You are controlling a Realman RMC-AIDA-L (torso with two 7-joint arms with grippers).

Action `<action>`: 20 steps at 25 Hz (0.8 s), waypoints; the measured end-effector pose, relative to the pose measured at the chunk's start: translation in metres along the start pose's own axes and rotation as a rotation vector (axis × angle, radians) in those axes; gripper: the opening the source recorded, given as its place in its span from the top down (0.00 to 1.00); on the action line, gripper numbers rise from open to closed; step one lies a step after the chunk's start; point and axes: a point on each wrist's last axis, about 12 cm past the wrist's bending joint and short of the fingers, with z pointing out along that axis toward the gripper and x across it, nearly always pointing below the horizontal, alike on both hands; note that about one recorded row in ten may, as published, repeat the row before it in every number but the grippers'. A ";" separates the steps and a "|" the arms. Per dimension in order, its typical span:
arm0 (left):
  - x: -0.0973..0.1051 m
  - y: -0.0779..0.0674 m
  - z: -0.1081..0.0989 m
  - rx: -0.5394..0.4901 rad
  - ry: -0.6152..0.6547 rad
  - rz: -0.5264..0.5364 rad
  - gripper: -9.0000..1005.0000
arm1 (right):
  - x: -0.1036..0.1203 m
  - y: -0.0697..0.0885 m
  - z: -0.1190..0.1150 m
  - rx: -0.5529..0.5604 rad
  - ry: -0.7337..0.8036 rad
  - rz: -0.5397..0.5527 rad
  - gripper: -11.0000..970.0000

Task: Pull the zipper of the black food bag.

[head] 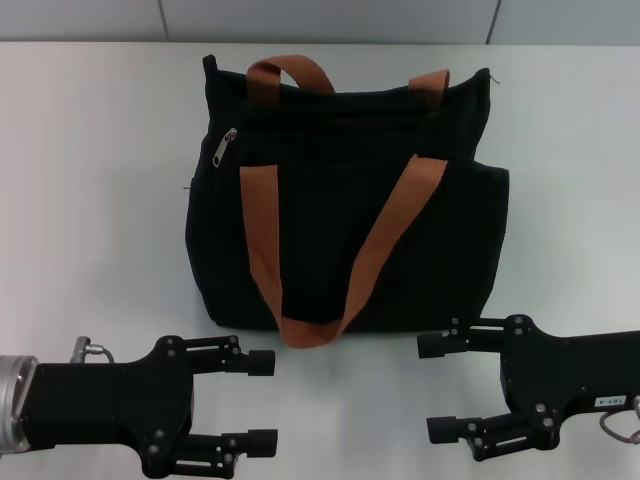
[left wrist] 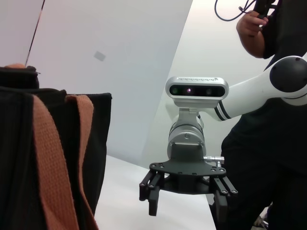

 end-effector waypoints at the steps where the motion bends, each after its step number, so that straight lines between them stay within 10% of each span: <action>1: 0.000 0.000 0.000 0.000 0.000 0.000 0.25 | 0.000 0.000 0.000 0.000 0.000 0.000 0.15; 20: -0.004 -0.001 -0.003 0.006 -0.025 0.023 0.25 | 0.001 -0.003 0.004 0.011 0.010 0.005 0.15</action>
